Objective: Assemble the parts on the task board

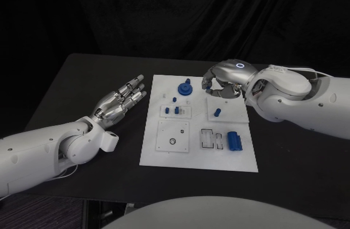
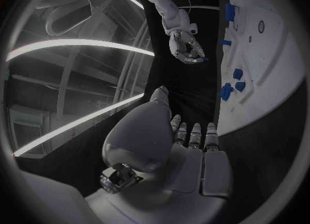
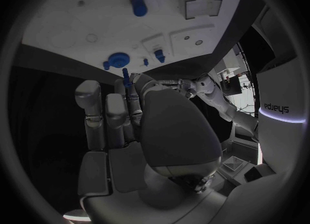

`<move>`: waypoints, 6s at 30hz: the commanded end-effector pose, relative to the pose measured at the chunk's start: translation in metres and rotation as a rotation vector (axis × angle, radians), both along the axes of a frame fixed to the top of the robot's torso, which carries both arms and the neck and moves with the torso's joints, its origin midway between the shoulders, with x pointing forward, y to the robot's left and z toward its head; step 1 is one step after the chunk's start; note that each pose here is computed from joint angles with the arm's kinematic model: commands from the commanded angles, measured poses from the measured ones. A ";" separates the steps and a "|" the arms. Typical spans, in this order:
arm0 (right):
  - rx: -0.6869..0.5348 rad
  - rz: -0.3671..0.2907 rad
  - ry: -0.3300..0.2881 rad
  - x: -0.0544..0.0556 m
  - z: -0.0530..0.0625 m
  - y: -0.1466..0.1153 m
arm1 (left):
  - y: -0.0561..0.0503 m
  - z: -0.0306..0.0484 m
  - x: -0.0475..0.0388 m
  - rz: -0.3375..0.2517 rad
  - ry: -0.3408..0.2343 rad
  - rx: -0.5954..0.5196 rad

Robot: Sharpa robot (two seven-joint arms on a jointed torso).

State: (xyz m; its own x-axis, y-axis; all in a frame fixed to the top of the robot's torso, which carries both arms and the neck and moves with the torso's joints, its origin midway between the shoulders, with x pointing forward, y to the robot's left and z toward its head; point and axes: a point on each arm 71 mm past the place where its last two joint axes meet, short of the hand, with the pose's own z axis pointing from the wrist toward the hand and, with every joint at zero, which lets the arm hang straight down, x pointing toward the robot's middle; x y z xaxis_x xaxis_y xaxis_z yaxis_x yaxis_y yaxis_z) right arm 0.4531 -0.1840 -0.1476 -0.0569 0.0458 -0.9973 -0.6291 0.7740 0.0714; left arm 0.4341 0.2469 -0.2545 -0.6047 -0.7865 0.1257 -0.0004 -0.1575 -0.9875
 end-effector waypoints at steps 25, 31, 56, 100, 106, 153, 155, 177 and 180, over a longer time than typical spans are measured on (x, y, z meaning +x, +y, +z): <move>-0.037 0.200 0.179 -0.040 -0.075 0.072 | -0.008 -0.0006 -0.0006 -0.038 -0.014 -0.047; -0.036 0.207 0.178 -0.041 -0.076 0.075 | -0.008 -0.0015 -0.0012 -0.040 -0.009 -0.046; -0.040 0.211 0.196 -0.046 -0.082 0.077 | -0.008 -0.0057 -0.0018 -0.050 0.010 -0.042; -0.058 0.185 0.232 -0.051 -0.091 0.071 | -0.008 -0.0092 -0.0025 -0.055 0.028 -0.034; -0.058 0.179 0.230 -0.050 -0.092 0.069 | -0.008 -0.0094 -0.0026 -0.056 0.030 -0.033; 0.005 0.188 0.220 -0.049 -0.088 0.070 | -0.010 -0.0145 -0.0021 -0.076 0.063 -0.019; 0.000 0.186 0.226 -0.049 -0.089 0.070 | -0.010 -0.0146 -0.0022 -0.077 0.064 -0.019; -0.016 0.179 0.241 -0.048 -0.091 0.070 | -0.011 -0.0172 -0.0028 -0.084 0.078 -0.015; -0.017 0.179 0.242 -0.048 -0.091 0.070 | -0.011 -0.0176 -0.0029 -0.085 0.079 -0.015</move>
